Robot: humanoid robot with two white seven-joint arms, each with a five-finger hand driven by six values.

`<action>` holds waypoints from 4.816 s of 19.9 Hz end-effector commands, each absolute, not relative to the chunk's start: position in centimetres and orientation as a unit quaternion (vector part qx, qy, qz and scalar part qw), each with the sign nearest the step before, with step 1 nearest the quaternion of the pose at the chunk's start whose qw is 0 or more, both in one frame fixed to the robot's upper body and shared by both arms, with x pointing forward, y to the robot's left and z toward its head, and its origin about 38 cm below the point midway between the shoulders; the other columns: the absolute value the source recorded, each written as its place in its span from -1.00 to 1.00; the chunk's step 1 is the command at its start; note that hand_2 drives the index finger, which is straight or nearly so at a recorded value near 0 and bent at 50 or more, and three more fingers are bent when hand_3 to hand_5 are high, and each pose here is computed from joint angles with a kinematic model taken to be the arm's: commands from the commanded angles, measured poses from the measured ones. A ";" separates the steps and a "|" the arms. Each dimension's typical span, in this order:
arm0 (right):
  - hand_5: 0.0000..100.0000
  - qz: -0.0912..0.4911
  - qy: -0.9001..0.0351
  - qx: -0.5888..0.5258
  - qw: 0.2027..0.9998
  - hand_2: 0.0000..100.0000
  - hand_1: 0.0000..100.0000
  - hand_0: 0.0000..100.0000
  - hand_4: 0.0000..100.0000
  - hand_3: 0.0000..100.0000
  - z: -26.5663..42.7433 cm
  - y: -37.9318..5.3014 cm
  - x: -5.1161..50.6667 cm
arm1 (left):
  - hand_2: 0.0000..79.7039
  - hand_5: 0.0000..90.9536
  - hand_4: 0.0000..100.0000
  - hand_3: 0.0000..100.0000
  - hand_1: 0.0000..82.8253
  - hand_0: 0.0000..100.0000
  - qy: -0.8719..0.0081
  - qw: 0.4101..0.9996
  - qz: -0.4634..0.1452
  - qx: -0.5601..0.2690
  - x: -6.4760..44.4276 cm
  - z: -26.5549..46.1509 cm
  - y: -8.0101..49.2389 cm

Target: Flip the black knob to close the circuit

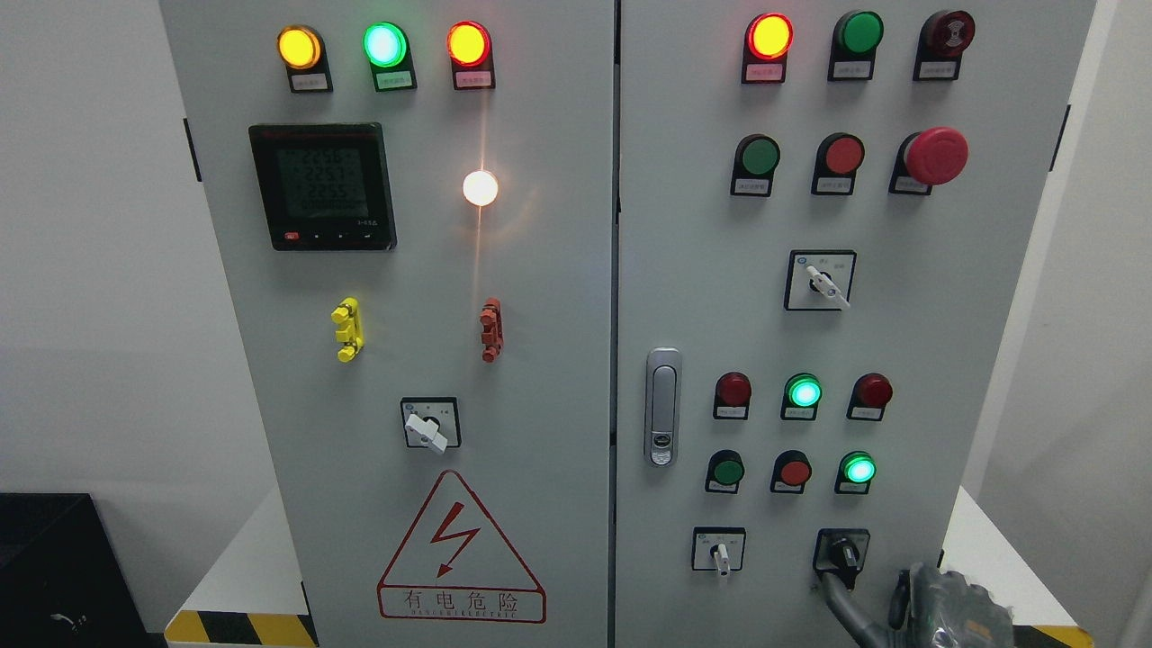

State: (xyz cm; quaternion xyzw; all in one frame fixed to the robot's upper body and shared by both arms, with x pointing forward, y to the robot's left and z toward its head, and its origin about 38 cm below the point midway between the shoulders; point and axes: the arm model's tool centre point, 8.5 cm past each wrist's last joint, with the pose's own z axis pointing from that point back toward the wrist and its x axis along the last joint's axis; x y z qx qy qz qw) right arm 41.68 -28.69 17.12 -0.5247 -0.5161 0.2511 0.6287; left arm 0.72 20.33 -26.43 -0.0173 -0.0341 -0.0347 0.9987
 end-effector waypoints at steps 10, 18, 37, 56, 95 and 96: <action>0.86 0.236 -0.510 -0.530 0.635 0.69 -0.85 -1.00 0.76 0.99 17.5 -30.2 41.7 | -1.00 -1.00 -1.00 -1.00 0.34 -0.76 -0.035 0.999 -0.033 -0.019 0.1 -26.5 20.2; 0.86 0.234 -0.514 -0.531 0.632 0.68 -0.86 -1.00 0.75 0.99 18.0 -30.3 41.9 | -1.00 -1.00 -1.00 -1.00 0.34 -0.76 -0.035 0.999 -0.033 -0.019 0.1 -26.5 20.2; 0.85 0.224 -0.516 -0.536 0.630 0.68 -0.86 -1.00 0.75 0.98 18.7 -30.9 42.0 | -1.00 -1.00 -1.00 -1.00 0.34 -0.76 -0.035 0.999 -0.034 -0.019 0.1 -26.5 20.2; 0.85 0.235 -0.530 -0.524 0.625 0.67 -0.86 -1.00 0.76 0.98 18.4 -29.7 42.1 | -1.00 -1.00 -1.00 -1.00 0.34 -0.76 -0.035 0.999 -0.033 -0.018 0.1 -26.5 20.3; 0.84 0.252 -0.595 -0.494 0.582 0.63 -0.81 -1.00 0.74 0.97 17.8 -26.3 38.9 | -1.00 -1.00 -1.00 -1.00 0.34 -0.76 -0.035 0.999 -0.034 -0.019 0.1 -26.5 20.2; 0.84 0.248 -0.603 -0.490 0.578 0.62 -0.81 -1.00 0.73 0.96 18.0 -26.2 38.6 | -1.00 -1.00 -1.00 -1.00 0.34 -0.76 -0.035 0.999 -0.033 -0.019 0.1 -26.5 20.2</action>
